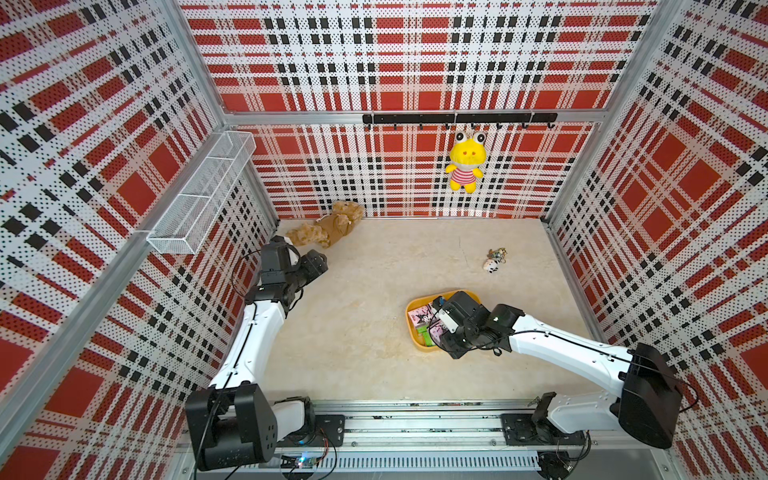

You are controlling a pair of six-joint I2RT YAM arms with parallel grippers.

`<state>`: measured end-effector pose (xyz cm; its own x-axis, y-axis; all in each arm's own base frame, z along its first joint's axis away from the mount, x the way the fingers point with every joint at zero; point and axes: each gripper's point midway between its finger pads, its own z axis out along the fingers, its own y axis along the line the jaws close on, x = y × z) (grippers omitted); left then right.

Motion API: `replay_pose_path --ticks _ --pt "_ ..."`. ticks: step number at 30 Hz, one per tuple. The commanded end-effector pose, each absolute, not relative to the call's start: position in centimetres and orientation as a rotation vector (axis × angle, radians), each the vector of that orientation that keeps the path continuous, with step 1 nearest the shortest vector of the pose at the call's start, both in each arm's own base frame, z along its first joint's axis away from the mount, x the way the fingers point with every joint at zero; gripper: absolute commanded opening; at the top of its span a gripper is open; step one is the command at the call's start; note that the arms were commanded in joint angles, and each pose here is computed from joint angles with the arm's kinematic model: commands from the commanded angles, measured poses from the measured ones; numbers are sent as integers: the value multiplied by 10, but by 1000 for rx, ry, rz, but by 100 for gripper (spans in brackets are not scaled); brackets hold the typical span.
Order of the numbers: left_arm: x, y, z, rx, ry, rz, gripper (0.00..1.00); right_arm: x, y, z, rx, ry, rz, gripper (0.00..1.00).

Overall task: Put the pocket tissues into the storage box
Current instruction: Place the pocket tissues in the storage box.

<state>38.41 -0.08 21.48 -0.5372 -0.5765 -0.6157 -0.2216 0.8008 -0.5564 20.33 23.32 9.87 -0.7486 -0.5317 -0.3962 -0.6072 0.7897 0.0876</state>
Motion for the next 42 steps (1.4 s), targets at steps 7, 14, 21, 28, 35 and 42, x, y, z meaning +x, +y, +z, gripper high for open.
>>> replay_pose_path --ticks 7,14,21,28,35,42 --pt "389 0 209 -576 2132 -517 80 216 252 93 -907 2618 330 48" --pt "389 3 205 -579 2136 -511 80 216 255 84 -921 2651 332 49" --pt "387 6 202 -588 2138 -515 80 219 257 78 -913 2666 322 52" --pt "388 7 205 -588 2128 -518 80 221 266 81 -891 2672 364 68" --pt "388 9 213 -588 2109 -515 80 236 268 138 -828 2529 381 86" --pt "389 12 246 -532 2036 -476 82 261 270 224 -731 2336 425 100"
